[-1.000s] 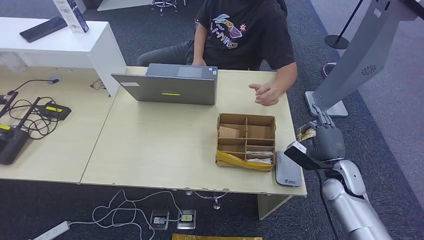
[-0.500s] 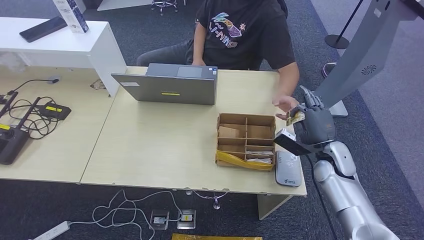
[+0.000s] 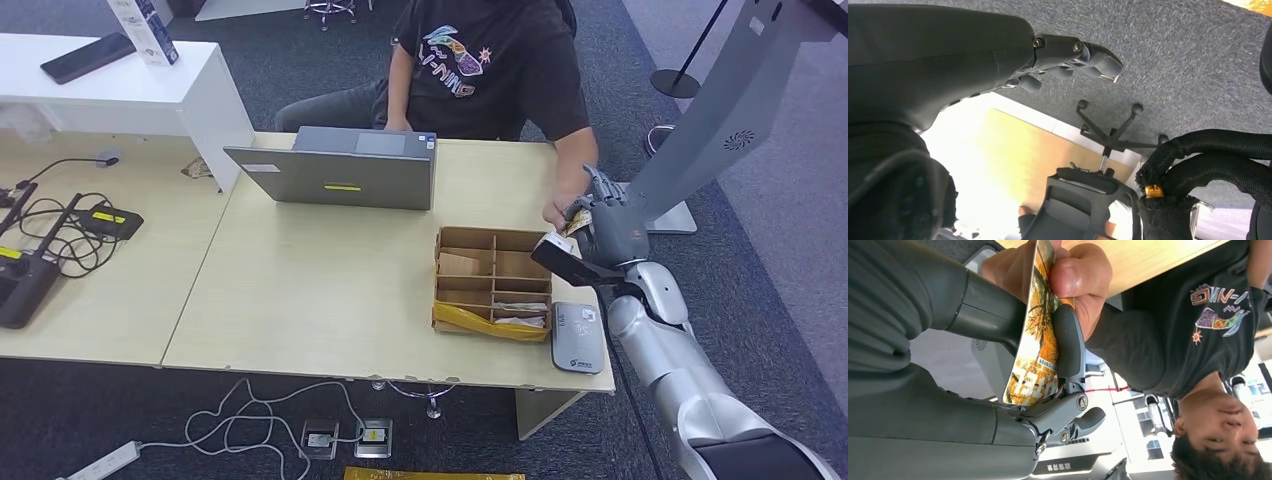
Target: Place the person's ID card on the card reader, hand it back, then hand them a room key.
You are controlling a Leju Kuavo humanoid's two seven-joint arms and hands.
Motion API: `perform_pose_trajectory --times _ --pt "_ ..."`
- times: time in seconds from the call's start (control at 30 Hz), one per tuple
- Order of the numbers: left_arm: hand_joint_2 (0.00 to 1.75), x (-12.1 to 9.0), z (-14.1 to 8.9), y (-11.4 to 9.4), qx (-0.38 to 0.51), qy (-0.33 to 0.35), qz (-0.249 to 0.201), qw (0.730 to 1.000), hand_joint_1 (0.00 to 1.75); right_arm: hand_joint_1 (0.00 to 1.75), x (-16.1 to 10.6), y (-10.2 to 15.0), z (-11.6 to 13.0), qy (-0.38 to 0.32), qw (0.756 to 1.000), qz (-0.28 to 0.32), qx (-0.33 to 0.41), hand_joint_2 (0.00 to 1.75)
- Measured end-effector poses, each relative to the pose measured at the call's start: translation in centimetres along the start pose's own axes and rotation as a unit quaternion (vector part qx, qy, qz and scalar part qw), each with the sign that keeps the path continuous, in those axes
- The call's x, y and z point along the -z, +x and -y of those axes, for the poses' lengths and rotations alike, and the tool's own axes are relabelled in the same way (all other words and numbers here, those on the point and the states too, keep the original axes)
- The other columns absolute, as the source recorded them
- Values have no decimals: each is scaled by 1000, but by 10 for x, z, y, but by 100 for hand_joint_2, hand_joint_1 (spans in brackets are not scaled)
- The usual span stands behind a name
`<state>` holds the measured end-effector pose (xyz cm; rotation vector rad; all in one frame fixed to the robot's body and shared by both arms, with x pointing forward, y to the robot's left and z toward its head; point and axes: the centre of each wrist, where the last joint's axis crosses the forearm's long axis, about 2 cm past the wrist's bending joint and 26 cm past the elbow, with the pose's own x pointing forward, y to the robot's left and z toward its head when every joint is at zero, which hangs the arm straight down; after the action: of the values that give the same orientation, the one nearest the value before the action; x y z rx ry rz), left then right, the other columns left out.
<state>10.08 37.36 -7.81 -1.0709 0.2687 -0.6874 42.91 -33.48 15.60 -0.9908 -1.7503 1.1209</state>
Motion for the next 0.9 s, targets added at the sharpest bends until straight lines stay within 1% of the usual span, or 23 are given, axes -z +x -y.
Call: perform_pose_trajectory --times 0.03,0.07,0.27,0.43,0.57,0.7,0.8,0.9 --pt "0 0 0 0 0 0 0 1000 0 7 0 0 -1 2 1000 -2 0 175" --pt "0 0 0 0 0 0 0 1000 0 0 0 0 -2 4 1000 -4 0 175" --pt "0 1 0 1 0 -1 1 1000 0 0 -3 -3 -6 7 1000 -17 7 175" --pt "0 2 0 1 1 -2 0 1000 0 0 -3 -5 -6 -4 1000 -20 19 175" --pt "0 4 1 2 1 -4 2 1000 0 0 0 -7 -3 -25 998 -23 49 175" --pt "0 4 1 2 1 -4 4 1000 0 0 4 -7 3 -51 991 -35 115 175" --pt "0 4 1 2 1 -4 6 1000 0 0 8 -2 8 -73 977 -43 197 175" --pt "0 4 1 0 -1 -4 9 1000 0 0 3 11 11 -83 961 -42 261 175"
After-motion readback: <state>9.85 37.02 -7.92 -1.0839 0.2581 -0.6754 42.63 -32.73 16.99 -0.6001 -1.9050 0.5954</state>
